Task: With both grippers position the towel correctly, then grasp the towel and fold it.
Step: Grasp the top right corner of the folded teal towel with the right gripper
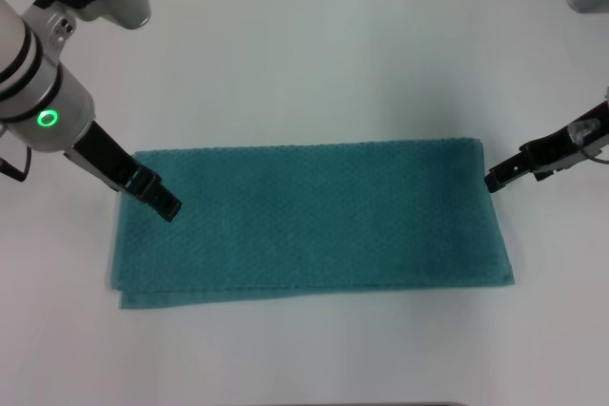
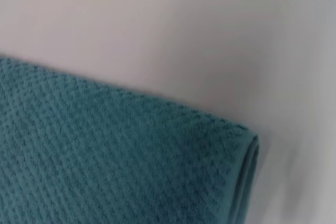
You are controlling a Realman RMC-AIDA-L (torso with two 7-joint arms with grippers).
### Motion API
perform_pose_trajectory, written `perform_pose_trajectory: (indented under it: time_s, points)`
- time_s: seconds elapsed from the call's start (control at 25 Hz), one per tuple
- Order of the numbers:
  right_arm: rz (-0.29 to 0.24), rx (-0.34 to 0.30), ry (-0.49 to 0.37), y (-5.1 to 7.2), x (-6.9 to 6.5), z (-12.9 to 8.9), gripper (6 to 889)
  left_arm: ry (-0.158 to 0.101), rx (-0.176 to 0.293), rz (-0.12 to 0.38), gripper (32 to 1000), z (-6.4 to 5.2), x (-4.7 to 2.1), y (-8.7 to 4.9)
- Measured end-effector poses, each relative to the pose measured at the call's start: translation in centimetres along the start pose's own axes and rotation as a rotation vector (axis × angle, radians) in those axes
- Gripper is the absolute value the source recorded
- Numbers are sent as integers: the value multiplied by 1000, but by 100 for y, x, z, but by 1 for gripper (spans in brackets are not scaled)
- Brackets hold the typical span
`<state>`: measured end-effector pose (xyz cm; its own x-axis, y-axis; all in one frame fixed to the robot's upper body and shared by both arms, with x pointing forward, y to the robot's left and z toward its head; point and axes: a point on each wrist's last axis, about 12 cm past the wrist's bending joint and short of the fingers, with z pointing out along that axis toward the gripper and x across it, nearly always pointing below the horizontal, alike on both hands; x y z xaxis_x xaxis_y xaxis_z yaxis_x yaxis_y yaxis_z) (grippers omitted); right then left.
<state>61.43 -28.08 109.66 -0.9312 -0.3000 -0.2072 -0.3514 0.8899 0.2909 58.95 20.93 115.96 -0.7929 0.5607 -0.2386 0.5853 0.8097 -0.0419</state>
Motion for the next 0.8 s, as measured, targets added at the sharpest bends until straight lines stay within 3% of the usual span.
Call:
perform_pose_trajectory:
  time_s: [0.44,0.6,0.8]
  points:
    - [-15,2,-7,61,-35,66,845,8,-22,-26,876,-3,29,59]
    - [-18,4,1,68,-20,103,843,34,-64,-55,876,6,114,145]
    - [-18,1,5,72,-12,117,841,48,-68,-77,877,10,196,206]
